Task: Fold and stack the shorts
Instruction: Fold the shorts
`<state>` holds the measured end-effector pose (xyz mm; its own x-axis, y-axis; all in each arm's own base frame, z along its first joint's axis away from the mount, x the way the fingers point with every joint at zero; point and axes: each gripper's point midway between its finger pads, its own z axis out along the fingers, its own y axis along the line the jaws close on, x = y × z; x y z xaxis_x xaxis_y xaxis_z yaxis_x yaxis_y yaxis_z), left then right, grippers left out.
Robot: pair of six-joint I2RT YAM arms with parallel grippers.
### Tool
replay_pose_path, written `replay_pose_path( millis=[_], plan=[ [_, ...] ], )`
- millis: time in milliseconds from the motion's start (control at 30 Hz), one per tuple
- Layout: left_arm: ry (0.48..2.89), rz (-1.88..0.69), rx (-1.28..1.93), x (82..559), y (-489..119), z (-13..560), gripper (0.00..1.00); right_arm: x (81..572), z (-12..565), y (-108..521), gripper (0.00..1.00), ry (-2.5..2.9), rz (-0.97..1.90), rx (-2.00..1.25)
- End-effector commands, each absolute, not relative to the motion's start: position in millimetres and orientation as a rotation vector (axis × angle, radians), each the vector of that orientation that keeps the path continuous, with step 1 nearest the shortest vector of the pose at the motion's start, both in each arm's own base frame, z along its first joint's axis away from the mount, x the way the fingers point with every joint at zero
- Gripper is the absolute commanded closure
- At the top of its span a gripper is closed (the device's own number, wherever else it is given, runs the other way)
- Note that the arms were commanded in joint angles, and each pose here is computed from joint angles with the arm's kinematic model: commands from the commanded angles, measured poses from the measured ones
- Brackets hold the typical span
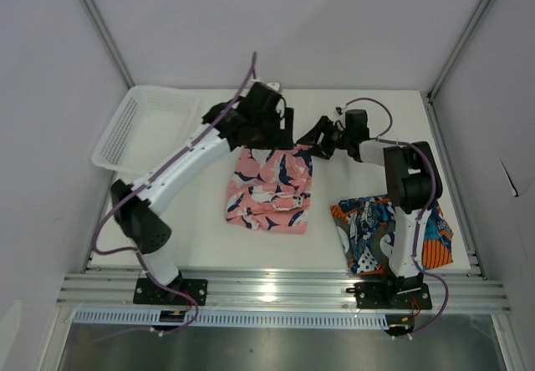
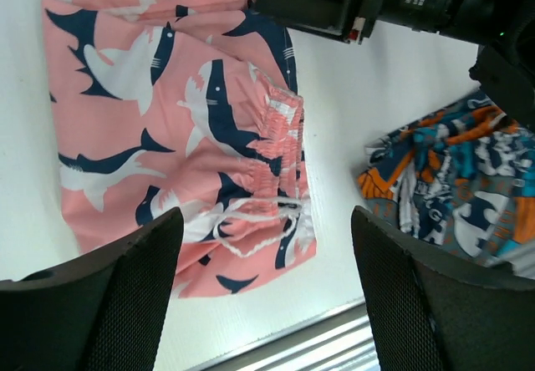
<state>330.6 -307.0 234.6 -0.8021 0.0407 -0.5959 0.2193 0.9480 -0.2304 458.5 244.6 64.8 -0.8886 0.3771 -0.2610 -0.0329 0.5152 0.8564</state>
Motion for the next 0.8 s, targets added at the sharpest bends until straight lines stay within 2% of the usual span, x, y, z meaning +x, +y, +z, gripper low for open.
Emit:
replay_pose_path(
  millis=[0, 67, 100, 133, 400, 600, 767],
  plan=[
    [2.356, -0.663, 0.258, 321.5, -304.6, 270.1, 0.17, 460.2, 111.1, 235.7, 0.31, 2.229, 1.405, 0.230],
    [2.386, -0.643, 0.255, 317.8, -293.4, 248.3, 0.16, 455.2, 118.7, 231.9, 0.21, 2.215, 1.410, 0.217],
    [2.383, -0.624, 0.249, 316.5, -289.3, 247.3, 0.16, 450.3, 115.3, 226.0, 0.20, 2.224, 1.390, 0.236],
    [2.436, -0.584, 0.260, 310.4, -283.0, 223.0, 0.16, 445.5, 126.9, 223.3, 0.19, 2.211, 1.373, 0.213],
    [2.474, -0.576, 0.291, 292.4, -283.6, 159.0, 0.19, 386.2, 110.5, 202.4, 0.19, 2.414, 1.164, 0.314],
    [2.446, -0.589, 0.328, 294.2, -306.2, 144.0, 0.23, 337.3, 100.2, 211.8, 0.17, 2.470, 1.270, 0.410],
    [2.396, -0.502, 0.356, 290.4, -318.4, 139.3, 0.21, 321.7, 90.9, 225.5, 0.16, 2.512, 1.264, 0.416]
  ],
)
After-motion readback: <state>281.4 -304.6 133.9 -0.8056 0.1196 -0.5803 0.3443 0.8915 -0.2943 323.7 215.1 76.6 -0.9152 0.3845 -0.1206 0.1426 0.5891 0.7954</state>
